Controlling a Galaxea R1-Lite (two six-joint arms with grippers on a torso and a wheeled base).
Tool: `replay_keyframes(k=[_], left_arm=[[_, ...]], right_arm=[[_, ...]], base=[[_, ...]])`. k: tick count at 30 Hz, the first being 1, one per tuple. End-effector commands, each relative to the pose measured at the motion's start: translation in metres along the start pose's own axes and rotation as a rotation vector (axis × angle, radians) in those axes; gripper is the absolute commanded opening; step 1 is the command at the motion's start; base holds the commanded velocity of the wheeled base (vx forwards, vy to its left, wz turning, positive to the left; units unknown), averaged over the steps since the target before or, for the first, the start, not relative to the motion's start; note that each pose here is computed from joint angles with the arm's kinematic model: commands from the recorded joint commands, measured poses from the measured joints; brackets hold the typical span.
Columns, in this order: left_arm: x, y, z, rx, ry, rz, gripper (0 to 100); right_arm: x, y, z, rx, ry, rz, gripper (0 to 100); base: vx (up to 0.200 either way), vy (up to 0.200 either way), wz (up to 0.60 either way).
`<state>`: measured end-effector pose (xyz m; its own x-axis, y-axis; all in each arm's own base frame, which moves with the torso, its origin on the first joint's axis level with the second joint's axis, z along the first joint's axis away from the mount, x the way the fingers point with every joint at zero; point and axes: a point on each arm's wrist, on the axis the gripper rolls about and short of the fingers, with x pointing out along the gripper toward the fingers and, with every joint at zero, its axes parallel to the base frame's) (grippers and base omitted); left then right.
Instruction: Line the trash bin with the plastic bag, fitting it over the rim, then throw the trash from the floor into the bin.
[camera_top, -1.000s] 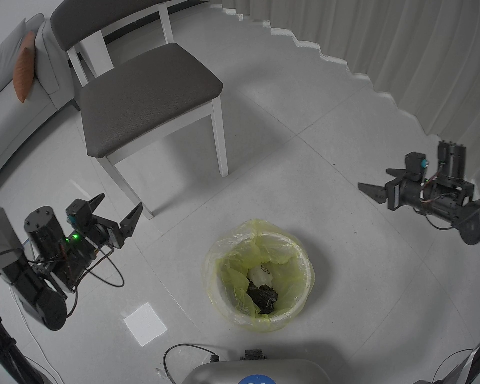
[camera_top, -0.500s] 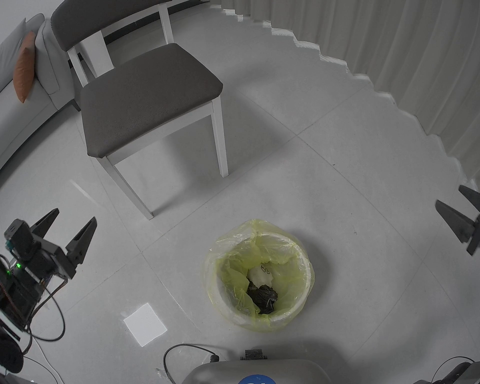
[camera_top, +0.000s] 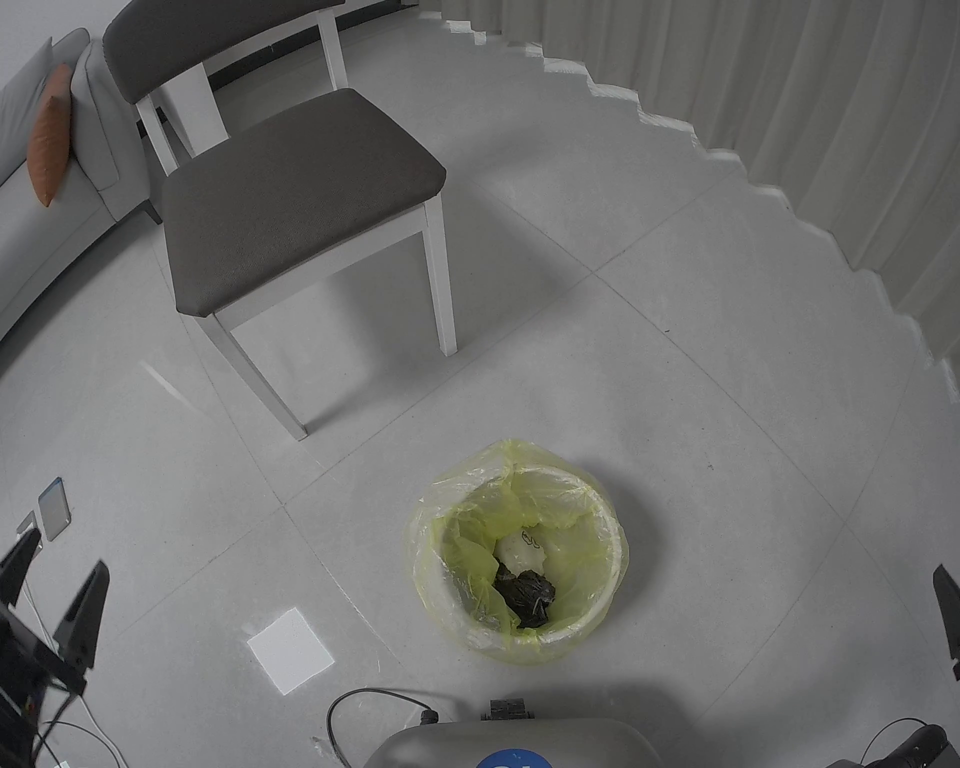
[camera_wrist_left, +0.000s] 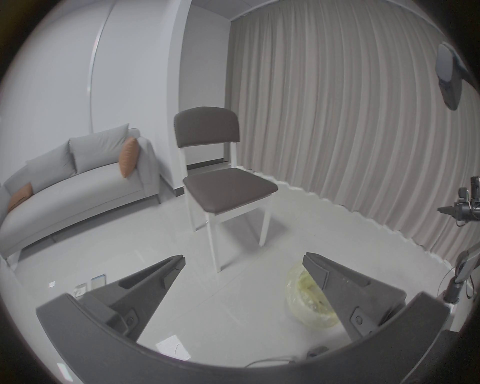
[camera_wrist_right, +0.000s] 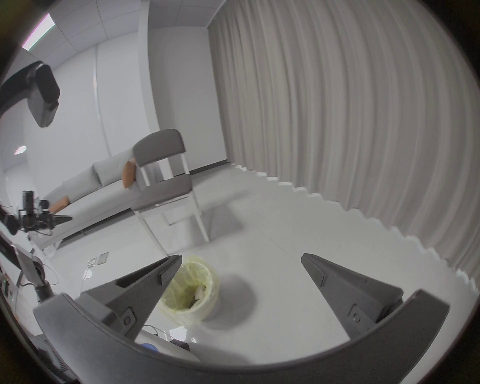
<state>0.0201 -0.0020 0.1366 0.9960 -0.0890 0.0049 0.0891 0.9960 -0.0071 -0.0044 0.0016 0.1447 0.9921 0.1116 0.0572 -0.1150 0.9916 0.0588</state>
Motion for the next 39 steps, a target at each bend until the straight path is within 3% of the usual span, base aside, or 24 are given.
replay_keyframes(k=[1,3,7,8,12,13,16,17,18,24,28,31,33,34,35,39], left_arm=[[-0.0385,-0.0005,-0.0575,-0.024,0.055,0.19,100],[-0.0381,-0.0008,-0.0555,-0.024,0.028,0.176,100],[-0.0382,-0.0012,-0.0596,-0.017,0.069,0.159,100],[-0.0382,-0.0017,-0.06,-0.015,0.074,0.135,100],[-0.0394,-0.0016,-0.06,-0.003,0.056,0.106,100],[-0.0432,-0.0016,-0.0609,0.0,0.004,0.077,100],[-0.0432,-0.0018,-0.061,-0.002,0.006,0.069,100],[-0.0432,-0.0018,-0.061,-0.001,0.006,0.069,100],[-0.0432,-0.0018,-0.0609,0.001,0.004,0.068,100],[-0.0432,-0.0017,-0.061,-0.005,0.006,0.072,100],[-0.0432,-0.0017,-0.061,-0.005,0.006,0.074,100],[-0.0432,-0.0016,-0.0609,-0.007,0.004,0.077,100],[-0.0432,-0.0014,-0.0609,-0.007,0.004,0.092,100],[-0.0432,-0.0014,-0.0609,-0.007,0.004,0.092,100],[-0.0432,-0.0013,-0.0609,-0.008,0.004,0.095,100],[-0.0433,-0.0012,-0.0609,-0.01,0.004,0.098,100]], right_arm=[[-0.0224,-0.0041,-0.0596,0.044,-0.038,-0.164,100],[-0.0223,-0.003,-0.0603,0.038,-0.024,-0.115,100],[-0.0223,-0.0008,-0.061,0.04,-0.008,-0.018,100],[-0.0228,0.0005,-0.0614,0.049,0.014,0.04,100],[-0.0239,0.0011,-0.0613,0.048,0.04,0.058,100],[-0.0239,0.0011,-0.0611,0.053,0.038,0.057,100],[-0.0239,0.0002,-0.0609,0.039,0.032,0.011,100],[-0.0238,-0.002,-0.0612,0.03,0.027,-0.08,100],[-0.0239,-0.0025,-0.061,0.035,0.023,-0.103,100],[-0.0244,-0.0006,-0.061,-0.013,0.043,-0.016,100],[-0.0243,0.0001,-0.061,0.002,0.041,0.013,100],[-0.0241,-0.0009,-0.0609,0.026,0.035,-0.032,100],[-0.0239,-0.0032,-0.0611,0.028,0.02,-0.132,100],[-0.0239,-0.0032,-0.0611,0.028,0.02,-0.132,100],[-0.0232,-0.005,-0.0602,0.037,-0.018,-0.206,100],[-0.0228,-0.0052,-0.0601,0.026,-0.03,-0.214,100]], base=[[0.0,0.0,0.0],[0.0,0.0,0.0],[0.0,0.0,0.0],[0.0,0.0,0.0],[0.0,0.0,0.0],[0.0,0.0,0.0],[0.0,0.0,0.0],[0.0,0.0,0.0],[0.0,0.0,0.0],[0.0,0.0,0.0],[0.0,0.0,0.0],[0.0,0.0,0.0],[0.0,0.0,0.0],[0.0,0.0,0.0],[0.0,0.0,0.0],[0.0,0.0,0.0]])
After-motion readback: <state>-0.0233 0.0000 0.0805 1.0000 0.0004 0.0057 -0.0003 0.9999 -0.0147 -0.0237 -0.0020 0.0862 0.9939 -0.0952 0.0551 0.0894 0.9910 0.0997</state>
